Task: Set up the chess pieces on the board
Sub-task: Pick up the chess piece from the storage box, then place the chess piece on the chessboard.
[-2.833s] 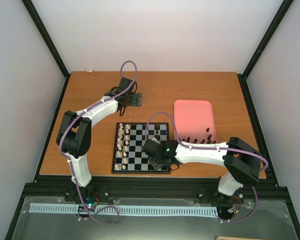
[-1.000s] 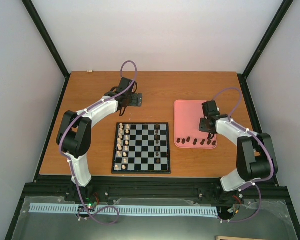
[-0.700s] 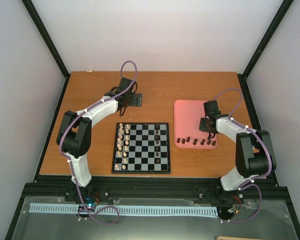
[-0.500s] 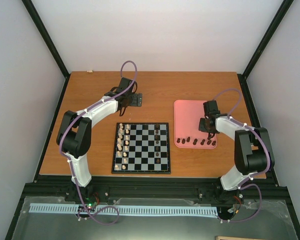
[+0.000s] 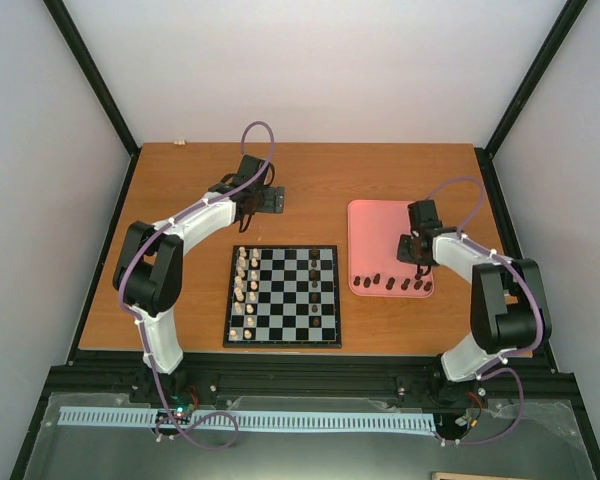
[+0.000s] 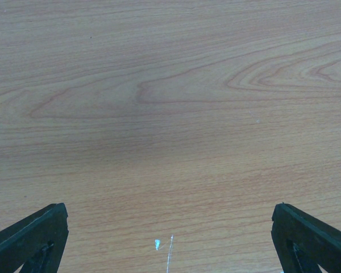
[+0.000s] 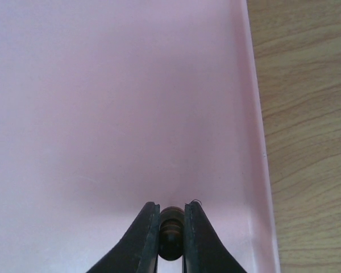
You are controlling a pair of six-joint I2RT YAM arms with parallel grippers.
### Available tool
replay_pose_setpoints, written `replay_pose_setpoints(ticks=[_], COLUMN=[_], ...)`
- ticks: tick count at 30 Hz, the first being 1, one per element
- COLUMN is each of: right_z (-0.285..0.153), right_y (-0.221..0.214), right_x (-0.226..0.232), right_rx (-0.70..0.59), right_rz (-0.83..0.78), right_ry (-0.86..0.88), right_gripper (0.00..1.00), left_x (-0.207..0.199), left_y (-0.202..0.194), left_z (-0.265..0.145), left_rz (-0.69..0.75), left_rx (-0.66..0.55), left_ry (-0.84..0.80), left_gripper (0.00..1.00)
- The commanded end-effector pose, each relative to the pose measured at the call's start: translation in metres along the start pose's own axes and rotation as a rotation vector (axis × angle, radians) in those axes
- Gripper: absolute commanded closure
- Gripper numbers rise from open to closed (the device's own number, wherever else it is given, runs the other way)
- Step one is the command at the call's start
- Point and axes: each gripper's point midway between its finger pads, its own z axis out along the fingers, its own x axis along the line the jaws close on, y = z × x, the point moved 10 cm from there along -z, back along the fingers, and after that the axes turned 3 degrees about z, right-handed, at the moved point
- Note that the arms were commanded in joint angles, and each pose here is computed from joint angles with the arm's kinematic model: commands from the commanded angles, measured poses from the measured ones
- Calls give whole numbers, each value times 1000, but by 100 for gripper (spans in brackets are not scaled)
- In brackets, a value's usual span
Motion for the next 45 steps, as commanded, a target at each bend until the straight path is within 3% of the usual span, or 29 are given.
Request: replay_pose_setpoints(ticks=[1, 8, 18, 30, 37, 45], right_z=[-34, -100, -158, -166, -152, -140], right_y=[12, -4, -109, -197, -219, -223], right_x=[5, 67, 152, 180, 186, 192], right_rx=[-91, -170, -114, 31, 90, 69], right_rz=[7, -171, -502, -719, -748, -752], right_ry=[74, 218, 341, 311, 338, 314], right_gripper=[97, 97, 97, 97, 97, 97], left_x=[1, 1, 2, 3, 3, 3], left_y=[13, 13, 15, 15, 15, 14], left_z=[-5, -7, -12, -15, -14, -13], left_rz=[-21, -21, -26, -28, -27, -25], left_rx=[-29, -34, -42, -50, -49, -45], left_ry=[2, 7, 5, 8, 9, 12], left_gripper=[0, 0, 0, 0, 0, 0])
